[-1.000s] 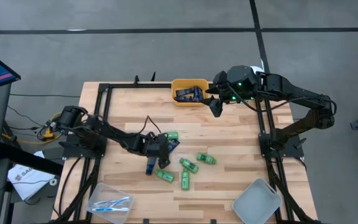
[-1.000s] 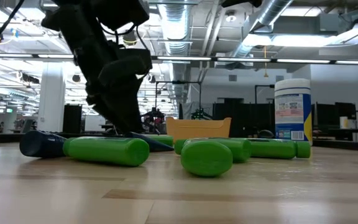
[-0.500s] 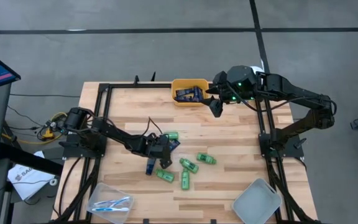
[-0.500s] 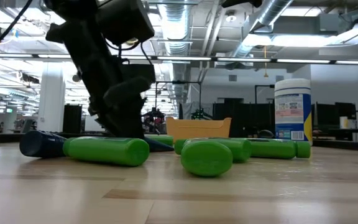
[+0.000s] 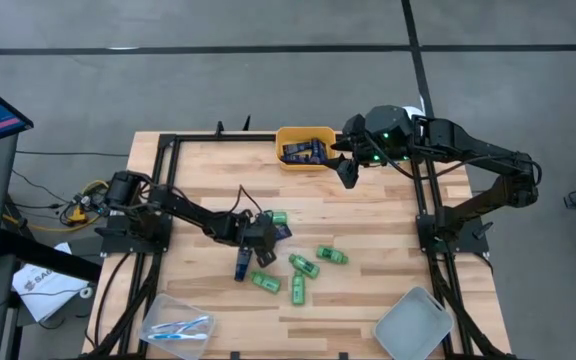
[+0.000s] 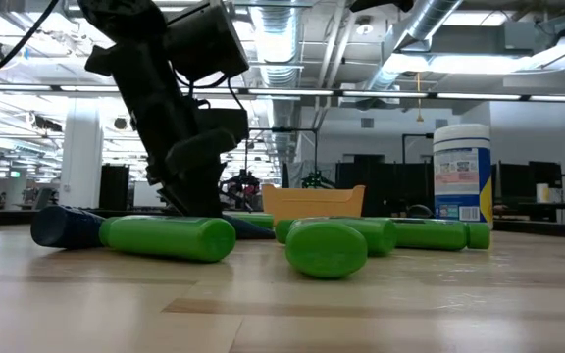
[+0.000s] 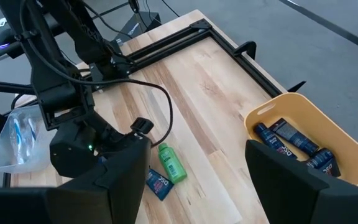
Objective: Pick & Place Travel size toiletries
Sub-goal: Put the shave cream into the yellow bin
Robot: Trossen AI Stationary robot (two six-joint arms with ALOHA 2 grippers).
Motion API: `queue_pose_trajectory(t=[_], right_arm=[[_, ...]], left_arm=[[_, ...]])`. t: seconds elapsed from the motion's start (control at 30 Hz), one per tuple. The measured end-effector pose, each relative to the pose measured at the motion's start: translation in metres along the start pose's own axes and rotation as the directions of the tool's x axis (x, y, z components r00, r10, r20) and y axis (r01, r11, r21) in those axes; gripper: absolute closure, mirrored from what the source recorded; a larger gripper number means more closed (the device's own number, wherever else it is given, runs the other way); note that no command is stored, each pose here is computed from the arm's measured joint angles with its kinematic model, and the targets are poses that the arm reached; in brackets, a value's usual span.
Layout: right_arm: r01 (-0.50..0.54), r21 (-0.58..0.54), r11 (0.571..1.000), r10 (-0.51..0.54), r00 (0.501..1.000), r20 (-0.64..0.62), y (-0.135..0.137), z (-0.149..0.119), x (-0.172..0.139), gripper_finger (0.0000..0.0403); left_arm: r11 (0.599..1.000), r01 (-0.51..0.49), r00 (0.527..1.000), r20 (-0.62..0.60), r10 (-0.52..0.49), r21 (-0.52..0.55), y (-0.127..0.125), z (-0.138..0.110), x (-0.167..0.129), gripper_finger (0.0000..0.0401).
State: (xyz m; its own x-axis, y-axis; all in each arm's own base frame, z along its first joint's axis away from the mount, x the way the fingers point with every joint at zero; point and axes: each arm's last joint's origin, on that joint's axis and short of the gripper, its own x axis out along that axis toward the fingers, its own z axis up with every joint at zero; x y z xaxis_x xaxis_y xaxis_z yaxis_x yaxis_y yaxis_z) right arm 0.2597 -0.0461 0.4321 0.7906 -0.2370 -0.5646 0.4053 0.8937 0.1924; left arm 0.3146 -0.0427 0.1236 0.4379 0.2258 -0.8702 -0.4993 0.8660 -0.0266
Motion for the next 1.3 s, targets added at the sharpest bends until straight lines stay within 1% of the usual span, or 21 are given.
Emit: queue_pose_trajectory(t=[0.23,0.37,0.43,0.53,0.6,0.67,0.73,0.83,0.9,0.97,1.13,1.2,1.3], right_arm=[[0.0,-0.002,1.0,0.0,1.0,0.0,0.0,0.0,0.0,0.0148],[0.0,-0.009,1.0,0.0,1.0,0.001,0.0,0.0,0.0,0.0148],[0.0,-0.018,1.0,0.0,1.0,0.001,0.0,0.0,0.0,0.0148],[-0.001,-0.019,1.0,0.001,1.0,0.002,0.0,0.0,0.0,0.0148],[-0.001,-0.019,1.0,0.001,1.0,0.003,0.0,0.0,0.0,0.0148],[-0.001,-0.019,1.0,0.001,1.0,0.004,0.0,0.0,0.0,0.0148],[-0.002,-0.018,1.0,0.002,1.0,0.007,0.0,0.001,0.0,0.0148],[-0.005,-0.017,1.0,0.005,1.0,0.017,0.001,0.002,0.0,0.0148],[-0.01,-0.016,1.0,0.01,0.999,0.032,0.001,0.003,0.0,0.0148],[-0.015,-0.014,1.0,0.015,0.999,0.049,0.001,0.005,0.0,0.0148],[-0.017,-0.01,1.0,0.018,0.998,0.061,0.002,0.006,0.0,0.0148],[-0.016,-0.004,1.0,0.017,0.998,0.061,0.001,0.006,0.0,0.0148],[-0.016,-0.004,1.0,0.016,0.998,0.061,0.001,0.006,0.0,0.0148]], left_arm=[[0.999,0.027,1.0,-0.015,-0.027,-0.019,0.006,0.005,-0.005,0.0278],[0.998,0.062,0.998,-0.016,-0.063,-0.033,0.011,0.012,-0.01,0.0273],[0.996,0.08,0.997,0.0,-0.08,-0.048,0.015,0.017,-0.016,0.0277],[0.993,0.103,0.994,0.054,-0.1,-0.062,0.023,0.028,-0.03,0.0278],[0.991,0.116,0.988,0.113,-0.108,-0.069,0.032,0.037,-0.043,0.0276],[0.99,0.116,0.978,0.184,-0.099,-0.083,0.045,0.049,-0.057,0.0276],[0.991,0.088,0.967,0.249,-0.06,-0.102,0.061,0.06,-0.068,0.0277],[0.989,0.056,0.934,0.356,-0.004,-0.135,0.091,0.078,-0.082,0.0277],[0.987,0.045,0.915,0.402,0.022,-0.156,0.112,0.087,-0.087,0.0277],[0.981,0.069,0.885,0.465,0.024,-0.181,0.13,0.099,-0.088,0.0277],[0.969,0.132,0.832,0.555,0.008,-0.211,0.171,0.122,-0.083,0.0277],[0.972,0.138,0.825,0.565,-0.006,-0.192,0.181,0.132,-0.079,0.0277],[0.98,0.128,0.82,0.572,-0.02,-0.15,0.19,0.151,-0.071,0.0277]])
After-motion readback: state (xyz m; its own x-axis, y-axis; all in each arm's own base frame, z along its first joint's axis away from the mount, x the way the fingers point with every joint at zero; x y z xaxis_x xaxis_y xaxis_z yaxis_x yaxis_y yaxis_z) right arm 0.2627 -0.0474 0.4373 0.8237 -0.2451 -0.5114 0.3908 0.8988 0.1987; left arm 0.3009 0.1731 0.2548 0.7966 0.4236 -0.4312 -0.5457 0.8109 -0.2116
